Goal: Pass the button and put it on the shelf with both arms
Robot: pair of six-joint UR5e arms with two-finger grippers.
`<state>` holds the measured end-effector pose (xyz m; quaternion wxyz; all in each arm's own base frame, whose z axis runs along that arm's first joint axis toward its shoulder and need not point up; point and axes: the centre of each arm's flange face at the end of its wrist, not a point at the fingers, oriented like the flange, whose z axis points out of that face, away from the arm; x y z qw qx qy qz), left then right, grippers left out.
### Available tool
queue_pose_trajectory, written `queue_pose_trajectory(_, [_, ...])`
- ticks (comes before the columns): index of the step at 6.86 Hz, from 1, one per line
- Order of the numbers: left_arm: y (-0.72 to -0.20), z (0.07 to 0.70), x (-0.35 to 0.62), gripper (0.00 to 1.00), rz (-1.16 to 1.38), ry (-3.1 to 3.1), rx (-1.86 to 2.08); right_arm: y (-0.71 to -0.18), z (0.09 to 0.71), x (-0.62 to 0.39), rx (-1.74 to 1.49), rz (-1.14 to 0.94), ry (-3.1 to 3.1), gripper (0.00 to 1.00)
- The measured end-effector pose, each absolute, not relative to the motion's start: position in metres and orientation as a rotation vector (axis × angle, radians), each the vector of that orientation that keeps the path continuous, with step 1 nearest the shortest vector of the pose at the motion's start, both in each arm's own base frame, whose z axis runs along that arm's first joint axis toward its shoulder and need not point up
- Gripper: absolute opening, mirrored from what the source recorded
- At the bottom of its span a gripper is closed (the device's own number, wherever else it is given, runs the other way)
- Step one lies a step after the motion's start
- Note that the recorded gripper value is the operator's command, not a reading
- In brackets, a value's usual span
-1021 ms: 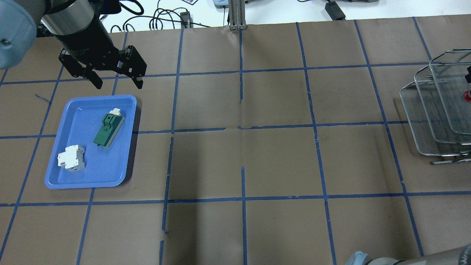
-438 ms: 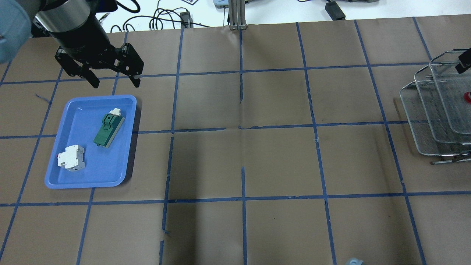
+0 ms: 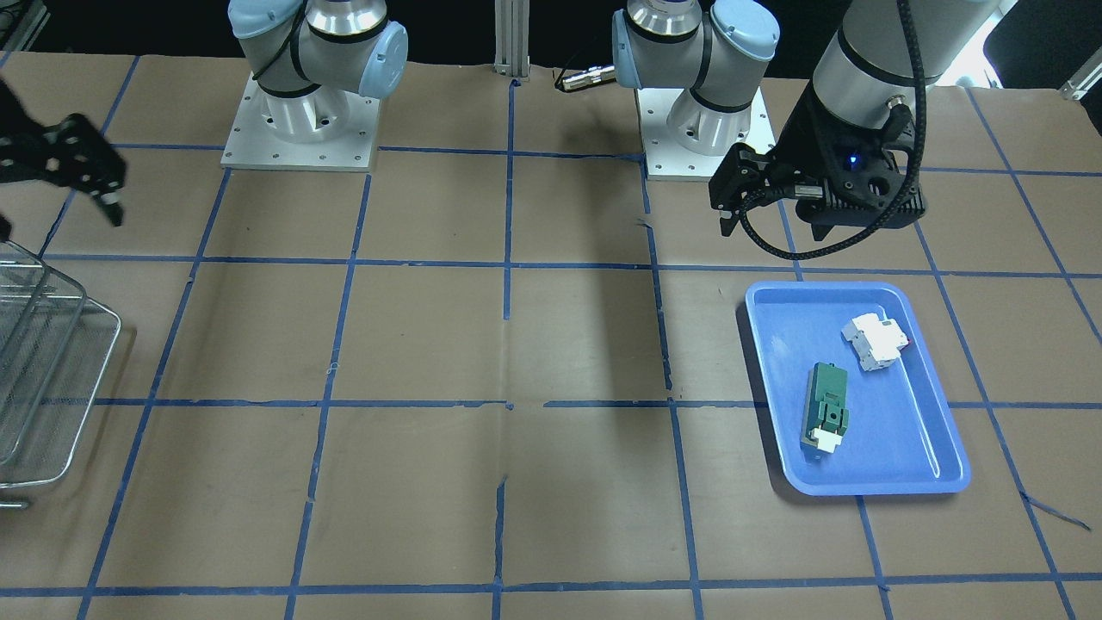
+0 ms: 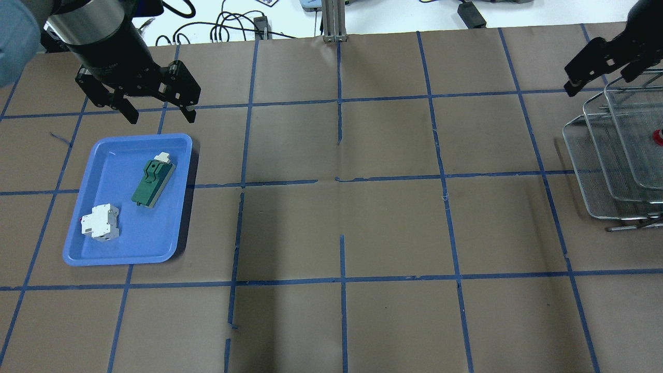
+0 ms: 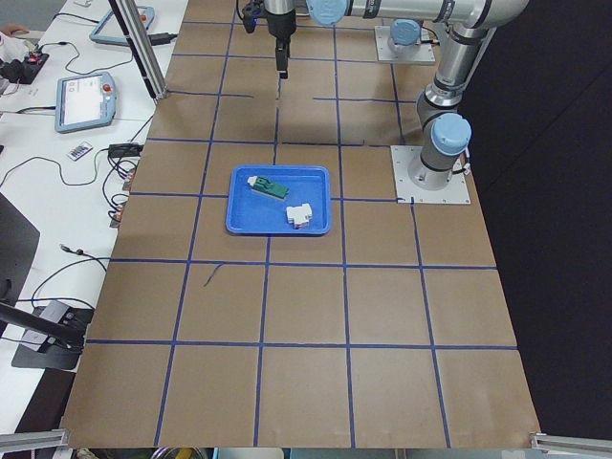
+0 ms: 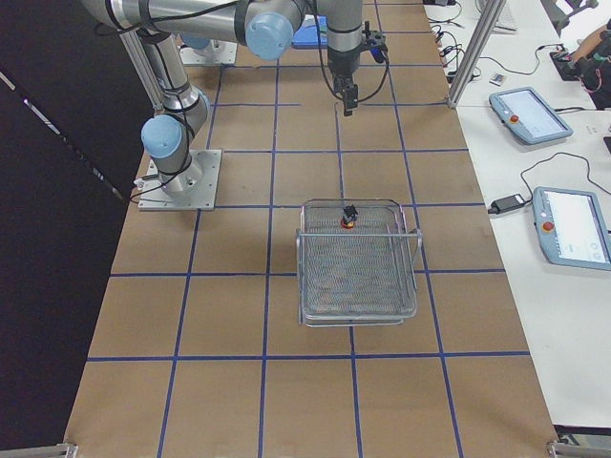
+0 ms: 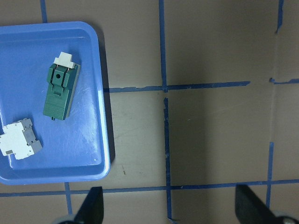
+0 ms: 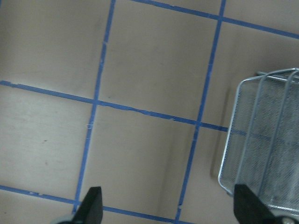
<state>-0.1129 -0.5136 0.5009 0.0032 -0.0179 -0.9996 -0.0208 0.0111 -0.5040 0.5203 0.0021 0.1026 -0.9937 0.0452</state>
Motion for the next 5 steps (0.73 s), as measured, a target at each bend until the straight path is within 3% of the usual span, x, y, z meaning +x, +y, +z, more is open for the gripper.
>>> queue_pose_trajectory(3, [-0.513, 0.5, -0.113, 1.0, -0.068, -3.137, -0.061, -0.484, 0.524, 0.125, 0.029, 0.137, -3.166, 1.0])
queue_pose_trajectory(5, [-0.512, 0.499, -0.113, 1.0, -0.07, -3.139, -0.063, -0.481, 0.522, 0.141, -0.05, 0.13, -3.171, 1.0])
